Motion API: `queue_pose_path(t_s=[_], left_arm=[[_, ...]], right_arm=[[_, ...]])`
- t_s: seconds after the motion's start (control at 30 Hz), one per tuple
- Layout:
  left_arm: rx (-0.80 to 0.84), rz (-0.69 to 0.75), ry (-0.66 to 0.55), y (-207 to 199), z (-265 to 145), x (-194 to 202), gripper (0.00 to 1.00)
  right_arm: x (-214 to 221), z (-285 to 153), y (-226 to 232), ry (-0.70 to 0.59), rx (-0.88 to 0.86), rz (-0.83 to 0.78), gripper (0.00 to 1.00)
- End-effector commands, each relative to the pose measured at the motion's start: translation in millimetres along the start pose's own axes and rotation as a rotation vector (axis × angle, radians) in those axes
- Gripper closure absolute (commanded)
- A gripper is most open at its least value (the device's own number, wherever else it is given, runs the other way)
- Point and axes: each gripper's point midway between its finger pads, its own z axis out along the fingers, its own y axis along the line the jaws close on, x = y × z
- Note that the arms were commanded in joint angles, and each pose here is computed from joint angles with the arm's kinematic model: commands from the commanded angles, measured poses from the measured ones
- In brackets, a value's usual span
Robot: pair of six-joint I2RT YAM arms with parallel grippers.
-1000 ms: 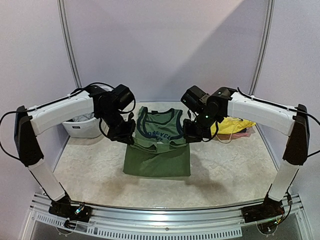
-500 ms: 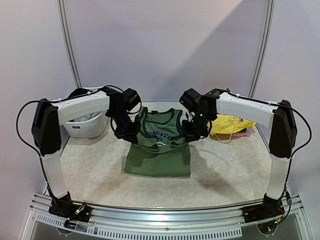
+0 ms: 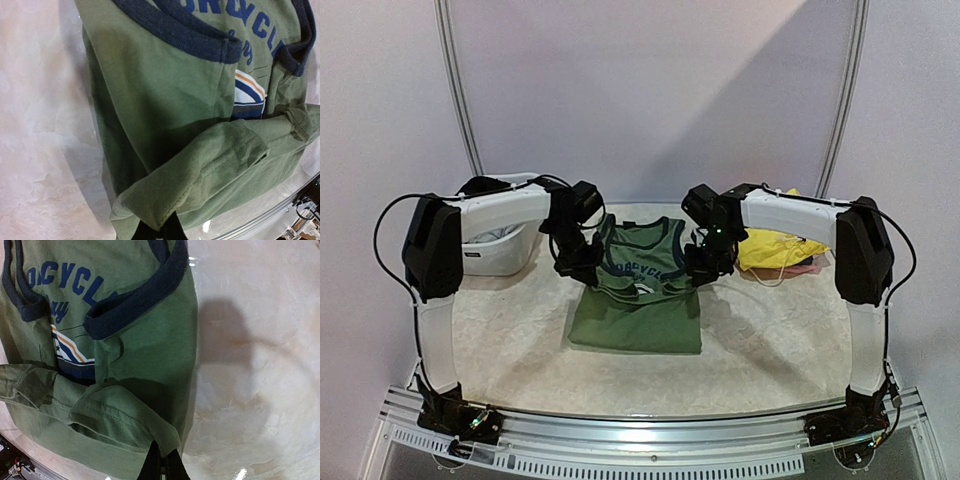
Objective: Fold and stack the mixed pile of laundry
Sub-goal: Fold the 2/3-rectangle-folded tank top at the center of the board.
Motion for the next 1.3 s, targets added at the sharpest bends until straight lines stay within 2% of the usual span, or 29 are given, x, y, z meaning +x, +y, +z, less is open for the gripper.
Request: queue_pose_path(t_s=[0.0, 0.13, 0.23, 0.27, 0.37, 0.43, 0.5, 0.63, 0.77, 0.9, 1.07, 1.27], left_arm=[[-0.003, -0.008, -0.001, 5, 7, -11, 1.0], [-0.031, -0.026, 0.023, 13, 19, -11, 1.0], [-0.055, -0.051, 0.017, 21, 21, -13, 0.97], [-0.06, -0.06, 0.011, 22, 20, -15, 0.93], [-0.077, -0.1, -0.028, 29, 9, -23, 0.63], [-0.057, -0.108, -0.072, 28, -3, -32, 0.45], [-0.035, -0.102, -0.107, 24, -18, -40, 0.34], [-0.026, -0.096, -0.172, 24, -50, -45, 0.21], [-0.025, -0.097, -0.218, 29, -76, -32, 0.13], [-0.021, -0.091, -0.211, 38, -81, -2, 0.11], [-0.02, -0.06, -0.204, 45, -86, 40, 0.13], [-0.01, -0.088, -0.239, 62, -101, 82, 0.13]], right_arm=[[-10, 15, -4, 0.021, -0.004, -0.008, 1.0], [-16, 23, -6, 0.034, -0.02, 0.006, 1.0], [-21, 25, -7, 0.042, -0.032, 0.011, 0.89], [-25, 24, -7, 0.04, -0.04, 0.013, 0.84], [-37, 17, -1, 0.028, -0.079, 0.01, 0.62], [-46, 7, 4, 0.007, -0.1, -0.004, 0.51], [-54, -7, 7, -0.018, -0.103, -0.016, 0.47], [-53, -28, 9, -0.04, -0.105, -0.034, 0.45], [-38, -46, 25, -0.061, -0.129, -0.079, 0.45], [-6, -48, 59, -0.048, -0.171, -0.181, 0.49], [38, -25, 98, 0.005, -0.207, -0.275, 0.55], [62, 14, 116, 0.06, -0.185, -0.282, 0.63]])
